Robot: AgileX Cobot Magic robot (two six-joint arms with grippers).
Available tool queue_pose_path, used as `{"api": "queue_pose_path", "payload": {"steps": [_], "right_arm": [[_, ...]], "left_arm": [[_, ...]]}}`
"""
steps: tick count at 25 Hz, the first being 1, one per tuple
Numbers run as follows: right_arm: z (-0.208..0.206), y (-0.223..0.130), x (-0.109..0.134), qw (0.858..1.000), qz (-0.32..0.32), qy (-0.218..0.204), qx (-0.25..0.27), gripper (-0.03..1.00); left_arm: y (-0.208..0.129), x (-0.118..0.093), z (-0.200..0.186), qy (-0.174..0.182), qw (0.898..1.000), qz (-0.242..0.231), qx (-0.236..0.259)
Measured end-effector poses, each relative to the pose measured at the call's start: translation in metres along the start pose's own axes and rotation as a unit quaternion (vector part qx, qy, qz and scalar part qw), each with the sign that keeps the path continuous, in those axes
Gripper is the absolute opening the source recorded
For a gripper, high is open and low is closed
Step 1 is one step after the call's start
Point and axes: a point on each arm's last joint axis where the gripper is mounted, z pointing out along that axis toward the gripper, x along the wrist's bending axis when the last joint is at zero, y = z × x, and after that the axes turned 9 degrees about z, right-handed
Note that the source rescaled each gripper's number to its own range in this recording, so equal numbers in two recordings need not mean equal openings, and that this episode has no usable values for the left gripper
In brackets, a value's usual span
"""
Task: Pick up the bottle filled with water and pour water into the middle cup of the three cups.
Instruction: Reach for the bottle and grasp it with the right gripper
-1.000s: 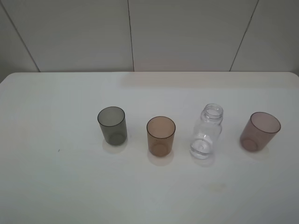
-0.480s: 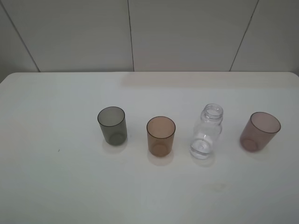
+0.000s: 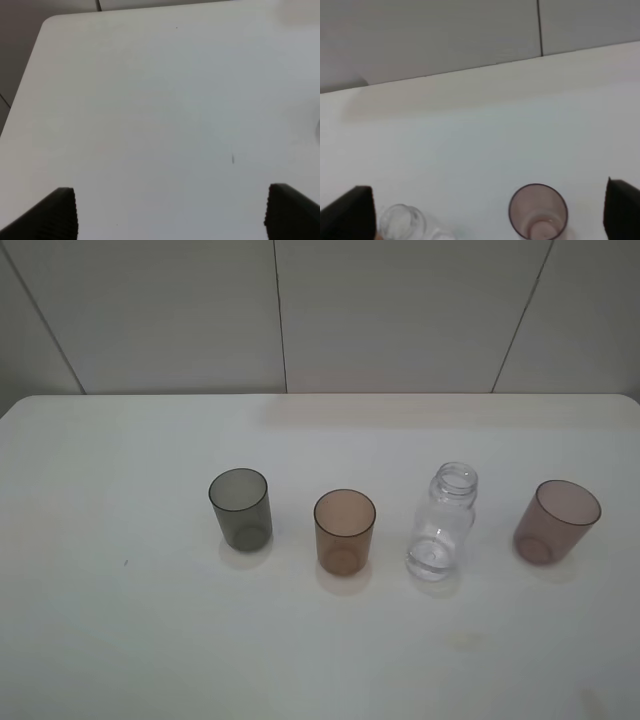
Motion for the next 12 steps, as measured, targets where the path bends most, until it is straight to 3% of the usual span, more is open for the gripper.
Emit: {"api": "queue_pose_path", "payload": {"steps": [4, 12], "right_arm": [[0.03, 0.012, 0.01, 0.999, 0.004, 0.027, 0.025, 1.0], [0.043, 0.002, 0.051, 0.986, -0.082, 0.135, 0.051, 1.0]], "left_arm": [[0.0, 0.0, 0.0, 0.0, 1.0, 0.0, 0.0], [0.0, 0.0, 0.0, 0.0, 1.0, 0.0, 0.0]]}}
